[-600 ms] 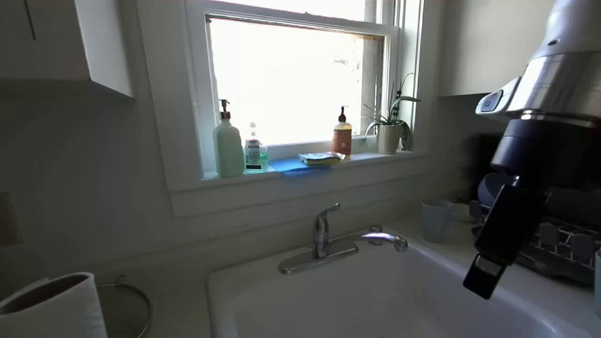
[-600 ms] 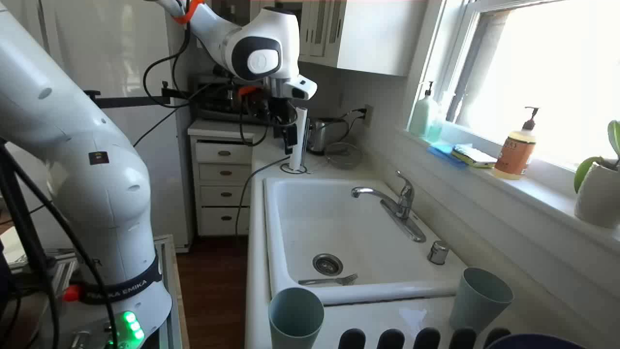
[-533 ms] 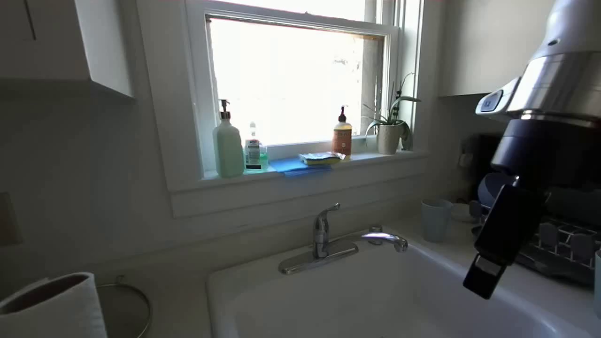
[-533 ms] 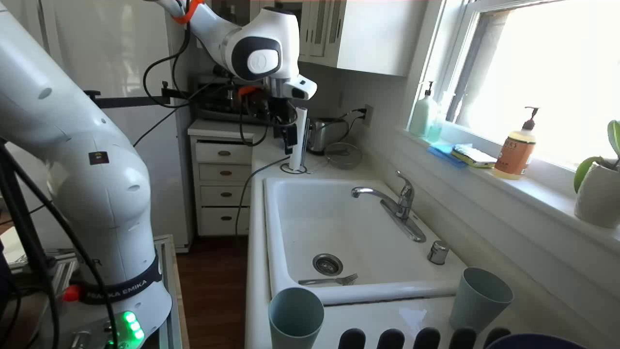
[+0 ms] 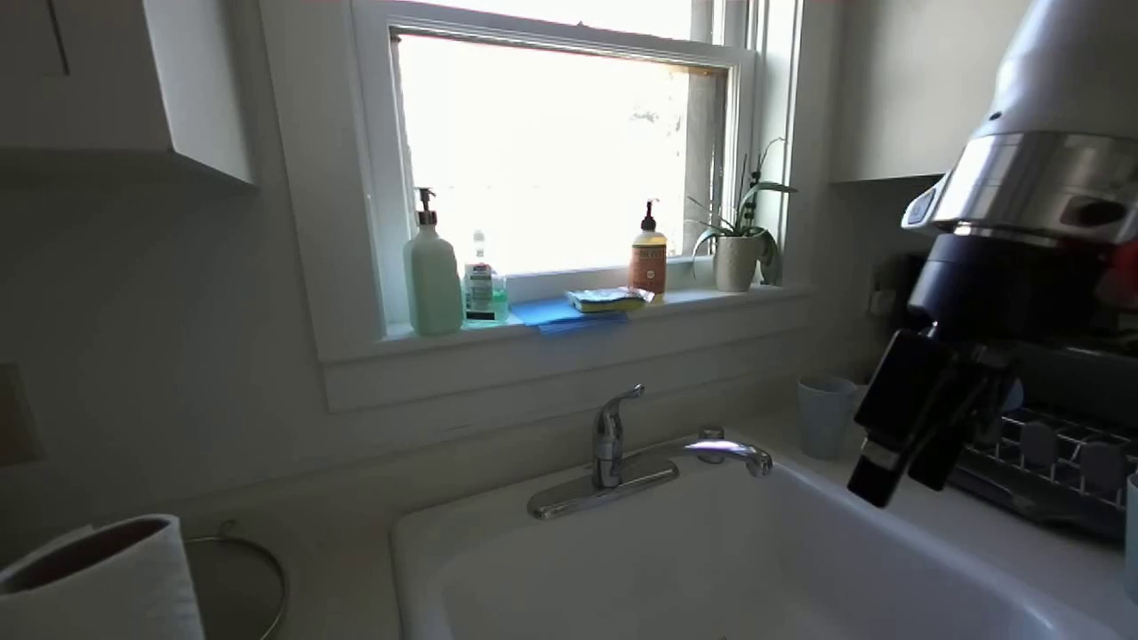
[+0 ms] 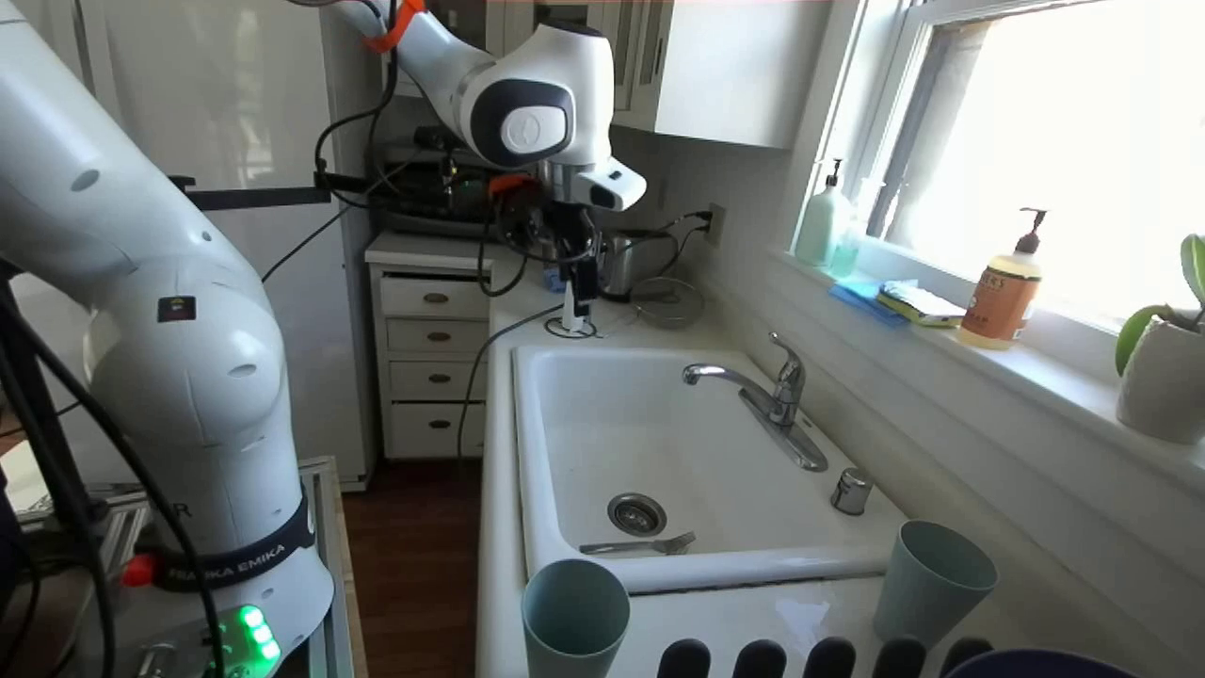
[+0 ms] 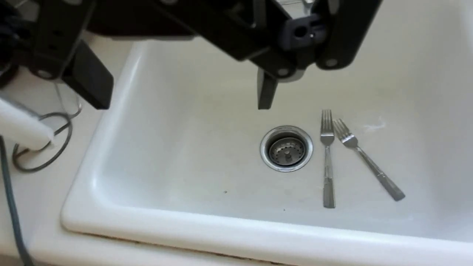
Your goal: Move the tap to the left, pick up the fork from the sink and put it in the blue cup on the kitchen counter
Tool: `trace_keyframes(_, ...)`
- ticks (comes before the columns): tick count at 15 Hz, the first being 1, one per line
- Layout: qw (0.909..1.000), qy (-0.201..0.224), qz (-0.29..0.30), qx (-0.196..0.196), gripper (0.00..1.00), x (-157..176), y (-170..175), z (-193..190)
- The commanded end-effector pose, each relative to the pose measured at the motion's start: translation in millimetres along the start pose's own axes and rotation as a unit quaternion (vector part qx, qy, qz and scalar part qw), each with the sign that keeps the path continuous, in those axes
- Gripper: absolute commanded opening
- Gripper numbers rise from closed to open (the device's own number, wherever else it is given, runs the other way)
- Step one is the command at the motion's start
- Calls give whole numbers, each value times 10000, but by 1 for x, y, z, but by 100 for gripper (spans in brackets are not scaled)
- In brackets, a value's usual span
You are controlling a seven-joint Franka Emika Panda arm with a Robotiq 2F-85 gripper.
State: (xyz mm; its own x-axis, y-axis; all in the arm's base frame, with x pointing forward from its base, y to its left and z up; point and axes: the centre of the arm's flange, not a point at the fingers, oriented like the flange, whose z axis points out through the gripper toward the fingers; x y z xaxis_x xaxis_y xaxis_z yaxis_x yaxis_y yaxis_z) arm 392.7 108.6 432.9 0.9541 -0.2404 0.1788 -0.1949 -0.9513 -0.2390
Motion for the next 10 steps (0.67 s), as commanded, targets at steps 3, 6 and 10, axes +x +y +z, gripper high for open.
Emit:
trace_keyframes(3, 9873, 200, 1576, -11, 100, 42, 116, -10)
trace_keyframes(6, 9693, 285, 2441, -37, 100, 53, 192, -13)
trace_keyframes(10, 9592, 206, 2818, -17, 100, 49, 223, -12)
